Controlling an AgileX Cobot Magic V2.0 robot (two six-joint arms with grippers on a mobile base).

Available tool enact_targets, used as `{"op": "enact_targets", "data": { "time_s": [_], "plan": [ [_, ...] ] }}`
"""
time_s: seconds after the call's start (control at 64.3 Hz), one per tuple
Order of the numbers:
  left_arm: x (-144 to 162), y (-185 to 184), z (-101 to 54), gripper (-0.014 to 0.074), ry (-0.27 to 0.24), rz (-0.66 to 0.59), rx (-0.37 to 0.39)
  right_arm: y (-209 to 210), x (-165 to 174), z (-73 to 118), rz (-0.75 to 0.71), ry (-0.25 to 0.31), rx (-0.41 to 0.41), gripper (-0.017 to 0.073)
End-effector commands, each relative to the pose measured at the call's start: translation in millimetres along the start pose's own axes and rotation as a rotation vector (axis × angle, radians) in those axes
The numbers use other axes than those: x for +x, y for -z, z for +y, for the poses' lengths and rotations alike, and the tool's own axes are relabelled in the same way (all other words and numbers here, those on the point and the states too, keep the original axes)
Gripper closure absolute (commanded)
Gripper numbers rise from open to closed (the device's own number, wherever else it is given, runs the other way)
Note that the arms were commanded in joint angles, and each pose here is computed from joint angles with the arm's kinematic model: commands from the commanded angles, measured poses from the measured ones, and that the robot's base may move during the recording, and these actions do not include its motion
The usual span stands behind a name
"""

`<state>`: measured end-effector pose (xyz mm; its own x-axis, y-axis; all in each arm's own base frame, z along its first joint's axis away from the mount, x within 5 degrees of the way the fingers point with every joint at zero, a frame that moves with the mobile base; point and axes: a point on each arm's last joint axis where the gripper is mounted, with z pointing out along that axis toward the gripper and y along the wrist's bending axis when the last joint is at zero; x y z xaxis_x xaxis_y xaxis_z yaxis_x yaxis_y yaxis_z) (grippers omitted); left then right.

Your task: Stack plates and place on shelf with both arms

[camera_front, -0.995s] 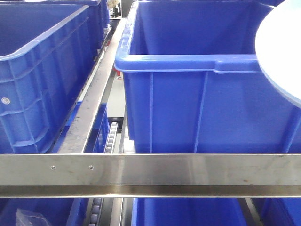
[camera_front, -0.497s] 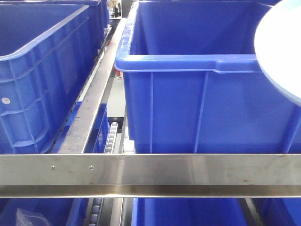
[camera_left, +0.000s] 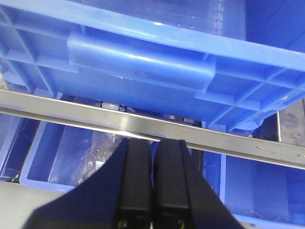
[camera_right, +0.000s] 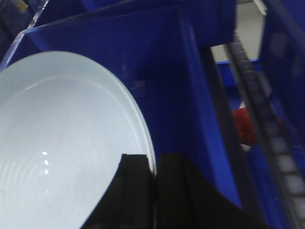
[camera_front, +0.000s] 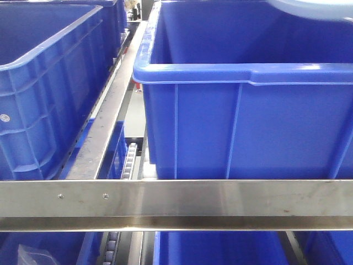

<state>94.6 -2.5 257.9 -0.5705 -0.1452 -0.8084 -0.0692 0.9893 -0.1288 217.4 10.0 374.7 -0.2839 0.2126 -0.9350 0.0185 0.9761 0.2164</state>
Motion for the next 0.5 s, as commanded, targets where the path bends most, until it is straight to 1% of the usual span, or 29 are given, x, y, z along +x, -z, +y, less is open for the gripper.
{"op": "enact_targets", "data": {
  "time_s": [0.0,0.016,0.031,0.062,0.078,0.093,0.124,0.187,0.28,0.358,0.435,0.451,0.482],
  "plan": [
    [-15.1,4.5,-2.4,0.0508,0.014,-0.098,0.017,-21.7,-30.9,16.2,-0.097,-0.001,-0.059,0.0271],
    [-15.1,4.5,-2.4,0.0508,0.014,-0.098,0.017,-26.4,-32.0,18.0,-0.090,0.000,-0.063,0.0232],
    [-15.1,4.5,-2.4,0.0508,0.014,-0.098,0.017,-33.5,-33.0,20.7,-0.078,0.002,-0.068,0.0174],
    [-15.1,4.5,-2.4,0.0508,0.014,-0.098,0.017,-44.2,-32.4,23.7,-0.054,0.005,-0.072,0.0099],
    [-15.1,4.5,-2.4,0.0508,0.014,-0.098,0.017,-45.6,-33.7,25.0,-0.053,0.006,-0.075,0.0083],
    [-15.1,4.5,-2.4,0.0508,0.014,-0.098,0.017,-50.8,-33.7,26.0,-0.045,0.007,-0.075,0.0036],
    [-15.1,4.5,-2.4,0.0508,0.014,-0.098,0.017,-56.7,-32.9,26.8,-0.034,0.008,-0.075,-0.0019],
    [-15.1,4.5,-2.4,0.0508,0.014,-0.098,0.017,-63.1,-30.3,26.4,-0.020,0.015,-0.069,-0.0056],
    [-15.1,4.5,-2.4,0.0508,0.014,-0.098,0.017,-55.9,-28.0,24.3,-0.010,0.023,-0.062,-0.0044],
    [-15.1,4.5,-2.4,0.0508,0.014,-0.098,0.017,-37.0,-27.5,22.9,-0.032,0.024,-0.066,0.0011],
    [-15.1,4.5,-2.4,0.0508,0.014,-0.098,0.017,-6.2,-22.8,19.9,-0.082,0.023,-0.078,0.0128],
    [-15.1,4.5,-2.4,0.0508,0.014,-0.098,0.017,-0.5,-21.4,19.2,-0.092,0.022,-0.081,0.0158],
    [-15.1,4.5,-2.4,0.0508,0.014,-0.098,0.017,14.6,-16.4,17.0,-0.113,0.022,-0.086,0.0244]
  ]
}}
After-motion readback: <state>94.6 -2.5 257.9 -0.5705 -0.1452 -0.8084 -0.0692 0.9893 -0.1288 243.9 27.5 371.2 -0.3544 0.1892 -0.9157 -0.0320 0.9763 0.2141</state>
